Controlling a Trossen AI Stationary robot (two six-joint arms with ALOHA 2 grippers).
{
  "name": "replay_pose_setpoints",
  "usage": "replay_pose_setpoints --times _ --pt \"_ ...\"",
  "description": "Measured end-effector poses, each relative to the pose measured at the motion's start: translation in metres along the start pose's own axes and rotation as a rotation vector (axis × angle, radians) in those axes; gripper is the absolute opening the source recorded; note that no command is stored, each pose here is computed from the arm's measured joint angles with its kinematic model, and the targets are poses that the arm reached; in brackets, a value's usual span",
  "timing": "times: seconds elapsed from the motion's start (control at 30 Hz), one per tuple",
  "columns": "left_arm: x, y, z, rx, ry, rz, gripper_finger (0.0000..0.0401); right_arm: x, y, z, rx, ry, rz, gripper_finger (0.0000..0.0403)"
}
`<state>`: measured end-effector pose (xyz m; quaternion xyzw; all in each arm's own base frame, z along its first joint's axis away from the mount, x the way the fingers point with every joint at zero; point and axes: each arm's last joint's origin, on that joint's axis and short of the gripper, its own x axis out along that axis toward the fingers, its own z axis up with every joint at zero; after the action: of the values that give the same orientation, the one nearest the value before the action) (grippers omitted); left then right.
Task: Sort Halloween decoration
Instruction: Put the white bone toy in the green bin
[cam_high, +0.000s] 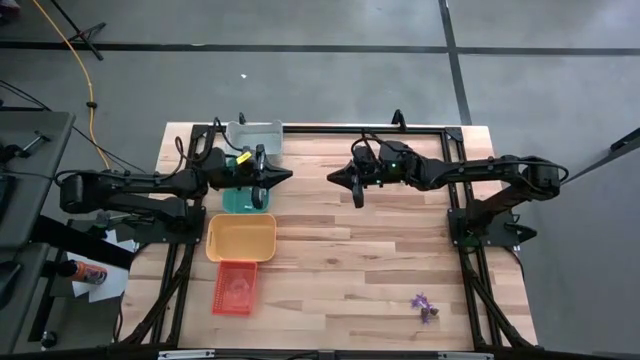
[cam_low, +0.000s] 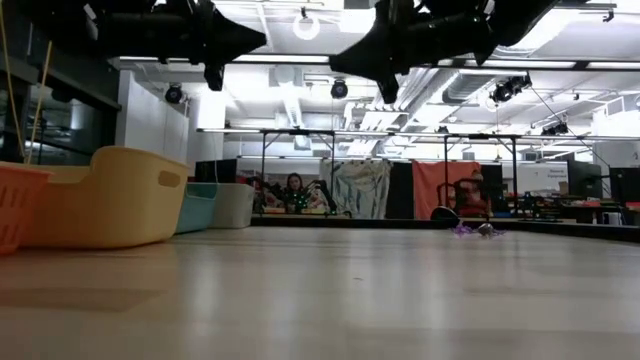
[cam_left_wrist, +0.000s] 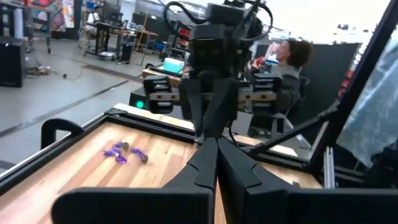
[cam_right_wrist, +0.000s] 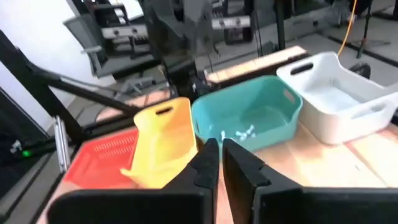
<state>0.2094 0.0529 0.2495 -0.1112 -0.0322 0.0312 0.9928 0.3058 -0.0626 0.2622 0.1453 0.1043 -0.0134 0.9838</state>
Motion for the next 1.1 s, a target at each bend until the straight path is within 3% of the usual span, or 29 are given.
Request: replay_pose_setpoints --times 0.5,0.7,0.8,0.9,1.0,1.1 --pt "0.001 -0.004 -0.001 0.047 0.003 -0.011 0.0 0.0 0.001 -0.001 0.062 0.017 0.041 0.0007" --pt "0.001 -0.004 -0.001 0.046 0.003 -0.01 0.0 0.0 0.001 -0.001 0.19 0.021 0.04 0.0007" --pt "0.001 -0.004 -0.001 0.046 0.003 -0.009 0.0 0.0 0.002 -0.004 0.314 0.056 0.053 0.0007" --pt "0.001 -0.004 -0.002 0.044 0.012 -0.006 0.0 0.0 0.008 -0.015 0.51 0.207 0.11 0.0007" --pt "0.001 -0.003 -0.004 0.016 0.03 -0.002 0.0 -0.003 0.024 -0.036 0.658 0.472 0.179 0.0007" --pt "0.001 -0.003 -0.005 -0.019 0.04 0.001 0.0 -0.011 0.055 -0.064 0.735 0.756 0.164 0.0007"
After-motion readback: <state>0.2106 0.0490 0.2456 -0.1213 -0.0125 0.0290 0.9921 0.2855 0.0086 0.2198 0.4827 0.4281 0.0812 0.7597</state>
